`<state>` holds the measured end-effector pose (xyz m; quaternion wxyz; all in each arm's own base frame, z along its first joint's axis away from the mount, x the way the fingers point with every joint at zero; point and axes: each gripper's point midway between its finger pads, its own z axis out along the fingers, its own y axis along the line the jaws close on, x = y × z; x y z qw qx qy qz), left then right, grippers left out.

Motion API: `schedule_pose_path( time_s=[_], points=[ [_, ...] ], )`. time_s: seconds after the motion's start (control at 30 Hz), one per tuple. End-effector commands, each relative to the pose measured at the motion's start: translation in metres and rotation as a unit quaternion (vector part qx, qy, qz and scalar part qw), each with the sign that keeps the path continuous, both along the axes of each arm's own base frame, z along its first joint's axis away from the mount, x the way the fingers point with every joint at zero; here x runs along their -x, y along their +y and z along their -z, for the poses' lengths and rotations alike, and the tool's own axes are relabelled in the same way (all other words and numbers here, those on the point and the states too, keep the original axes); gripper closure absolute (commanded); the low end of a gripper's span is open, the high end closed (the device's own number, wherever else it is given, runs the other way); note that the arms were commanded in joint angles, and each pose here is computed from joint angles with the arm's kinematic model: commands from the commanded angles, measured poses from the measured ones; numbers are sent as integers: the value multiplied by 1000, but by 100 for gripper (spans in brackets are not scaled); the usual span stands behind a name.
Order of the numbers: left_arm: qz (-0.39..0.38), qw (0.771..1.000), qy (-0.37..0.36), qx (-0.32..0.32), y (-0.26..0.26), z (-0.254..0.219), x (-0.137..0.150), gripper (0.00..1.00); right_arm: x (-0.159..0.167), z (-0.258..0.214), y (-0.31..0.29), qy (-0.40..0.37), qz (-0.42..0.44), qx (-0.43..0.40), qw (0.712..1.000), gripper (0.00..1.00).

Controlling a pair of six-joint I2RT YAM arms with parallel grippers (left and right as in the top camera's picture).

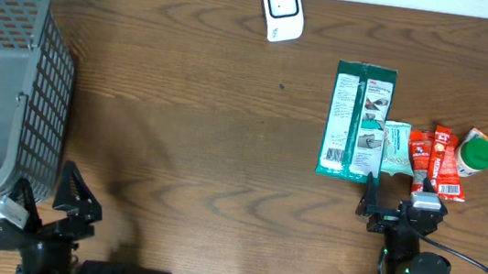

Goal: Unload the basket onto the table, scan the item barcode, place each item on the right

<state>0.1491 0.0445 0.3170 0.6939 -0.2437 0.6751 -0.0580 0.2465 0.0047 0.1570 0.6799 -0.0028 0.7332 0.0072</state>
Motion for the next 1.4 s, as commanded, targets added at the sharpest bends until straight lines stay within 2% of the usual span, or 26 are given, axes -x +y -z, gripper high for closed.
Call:
schedule_pose_path(
  time_s=[0.0, 0.27, 0.5, 0.8, 1.1, 1.3, 1.37],
  points=[
    [27, 998, -64, 3, -9, -15, -9, 16, 0, 1, -3, 1, 6, -7, 1000, 1],
    [68, 976, -207, -10, -23, -48, -29, 16, 0, 1, -3, 1, 6, -7, 1000, 1],
    [74, 966, -245, -11, -25, -29, -46, 16, 0, 1, -3, 1, 6, -7, 1000, 1],
    [75, 980, -182, -7, -25, 35, -75, 16, 0, 1, -3, 1, 6, -7, 1000, 1],
    [76, 990, -118, -2, -25, 93, -91, 16, 0, 1, -3, 1, 6, -7, 1000, 1],
    [85, 996, -34, 1, -29, 134, -97, 16, 0, 1, -3, 1, 6, -7, 1000, 1],
    [92, 996, -4, -15, -31, 147, -97, 16, 0, 1, -3, 1, 6, -7, 1000, 1]
  ],
)
